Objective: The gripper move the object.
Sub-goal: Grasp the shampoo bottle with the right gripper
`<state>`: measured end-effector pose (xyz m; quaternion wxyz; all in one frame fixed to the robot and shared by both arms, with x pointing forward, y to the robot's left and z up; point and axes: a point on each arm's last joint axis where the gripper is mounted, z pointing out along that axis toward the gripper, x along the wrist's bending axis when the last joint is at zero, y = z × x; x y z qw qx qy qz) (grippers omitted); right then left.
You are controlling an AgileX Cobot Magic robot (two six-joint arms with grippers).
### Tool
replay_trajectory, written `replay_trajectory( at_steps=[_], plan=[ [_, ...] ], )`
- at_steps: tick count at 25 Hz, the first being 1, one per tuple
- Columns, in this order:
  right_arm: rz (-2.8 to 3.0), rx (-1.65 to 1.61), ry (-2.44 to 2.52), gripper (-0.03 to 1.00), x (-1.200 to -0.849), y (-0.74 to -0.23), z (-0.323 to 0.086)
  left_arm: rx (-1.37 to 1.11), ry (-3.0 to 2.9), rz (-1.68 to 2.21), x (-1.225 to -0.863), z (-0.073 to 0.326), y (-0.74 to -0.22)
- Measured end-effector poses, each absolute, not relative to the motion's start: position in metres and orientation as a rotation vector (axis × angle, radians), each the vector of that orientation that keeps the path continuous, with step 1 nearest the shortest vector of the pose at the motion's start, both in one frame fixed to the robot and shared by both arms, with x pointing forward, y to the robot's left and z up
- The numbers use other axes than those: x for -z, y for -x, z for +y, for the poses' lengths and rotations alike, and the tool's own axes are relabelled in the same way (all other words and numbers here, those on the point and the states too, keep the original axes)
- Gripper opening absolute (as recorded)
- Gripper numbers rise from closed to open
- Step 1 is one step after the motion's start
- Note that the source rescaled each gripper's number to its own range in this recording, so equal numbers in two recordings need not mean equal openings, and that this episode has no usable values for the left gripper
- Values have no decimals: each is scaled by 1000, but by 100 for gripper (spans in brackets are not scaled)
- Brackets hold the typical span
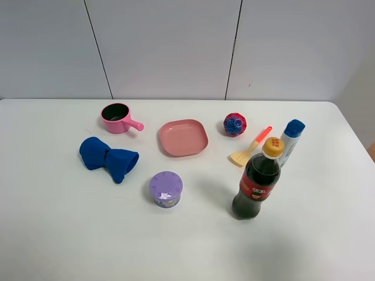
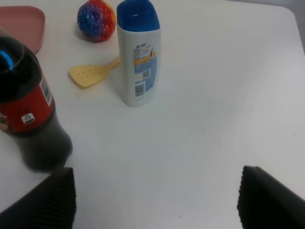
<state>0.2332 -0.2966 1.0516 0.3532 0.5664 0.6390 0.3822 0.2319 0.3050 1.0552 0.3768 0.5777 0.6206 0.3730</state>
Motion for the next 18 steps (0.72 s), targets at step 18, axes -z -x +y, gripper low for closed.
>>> replay_trajectory(
  at_steps=[18],
  plan=[
    [1651,-986,-1465,77,-1052,-233,-297,-954,-1477,1587,-1055,305,-232]
  ],
)
